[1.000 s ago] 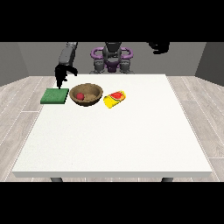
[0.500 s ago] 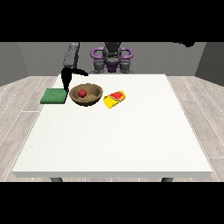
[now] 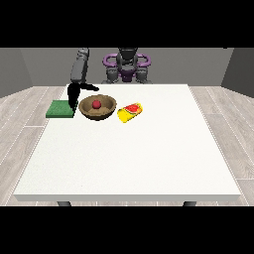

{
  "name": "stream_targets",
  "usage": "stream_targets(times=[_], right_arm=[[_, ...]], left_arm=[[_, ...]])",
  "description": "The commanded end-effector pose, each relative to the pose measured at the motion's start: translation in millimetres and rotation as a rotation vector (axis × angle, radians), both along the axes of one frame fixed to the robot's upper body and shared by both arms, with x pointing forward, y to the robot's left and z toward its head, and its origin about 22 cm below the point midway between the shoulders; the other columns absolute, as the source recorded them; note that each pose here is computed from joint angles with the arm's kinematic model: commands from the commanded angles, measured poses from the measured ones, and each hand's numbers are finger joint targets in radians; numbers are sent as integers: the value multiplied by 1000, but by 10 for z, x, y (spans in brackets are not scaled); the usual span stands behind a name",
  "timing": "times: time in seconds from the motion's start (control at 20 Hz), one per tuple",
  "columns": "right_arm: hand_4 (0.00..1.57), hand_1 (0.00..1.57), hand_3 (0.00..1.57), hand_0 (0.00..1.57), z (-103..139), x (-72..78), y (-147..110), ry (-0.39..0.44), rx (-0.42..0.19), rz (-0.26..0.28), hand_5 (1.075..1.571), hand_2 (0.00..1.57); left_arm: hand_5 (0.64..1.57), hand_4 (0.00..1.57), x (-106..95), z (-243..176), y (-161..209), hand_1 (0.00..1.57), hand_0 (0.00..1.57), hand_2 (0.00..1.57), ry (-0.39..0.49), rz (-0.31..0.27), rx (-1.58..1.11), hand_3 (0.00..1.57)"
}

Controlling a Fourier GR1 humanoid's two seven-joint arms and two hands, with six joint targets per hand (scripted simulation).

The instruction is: Pick the cup and pour the ball into the bowl, then pick the bowl and place it on the pad

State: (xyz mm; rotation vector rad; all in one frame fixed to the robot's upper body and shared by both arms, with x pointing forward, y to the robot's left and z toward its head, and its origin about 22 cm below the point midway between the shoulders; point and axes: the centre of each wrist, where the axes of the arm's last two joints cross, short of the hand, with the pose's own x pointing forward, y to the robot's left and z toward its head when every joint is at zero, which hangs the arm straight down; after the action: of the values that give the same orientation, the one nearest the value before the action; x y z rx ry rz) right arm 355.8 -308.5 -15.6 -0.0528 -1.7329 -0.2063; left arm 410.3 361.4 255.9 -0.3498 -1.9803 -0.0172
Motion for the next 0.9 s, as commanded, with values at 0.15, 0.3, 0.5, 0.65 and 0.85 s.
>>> stream_targets(times=[0.15,0.3,0.5,0.65,0.85], right_arm=[[0,0,0,0,-191,-63,-145,-38,39,16,1570,0],[0,0,0,0,-43,62,-295,-51,85,-47,1569,0],[0,0,0,0,-250,5,-62,-23,77,-9,1569,0],[0,0,0,0,-262,50,22,-62,77,-10,1568,0],[148,0,0,0,-172,134,11,-68,175,-34,1571,0]], left_arm=[[1566,143,-134,485,134,0,0,0,-78,-29,-36,0],[1568,106,-150,538,-7,0,0,0,-85,-55,-26,0],[1568,90,-225,414,179,0,0,0,-99,-43,-22,0],[1568,0,-220,555,-34,0,0,0,-128,-48,-17,0],[1569,0,-353,1013,46,0,0,0,-180,-58,-32,0]])
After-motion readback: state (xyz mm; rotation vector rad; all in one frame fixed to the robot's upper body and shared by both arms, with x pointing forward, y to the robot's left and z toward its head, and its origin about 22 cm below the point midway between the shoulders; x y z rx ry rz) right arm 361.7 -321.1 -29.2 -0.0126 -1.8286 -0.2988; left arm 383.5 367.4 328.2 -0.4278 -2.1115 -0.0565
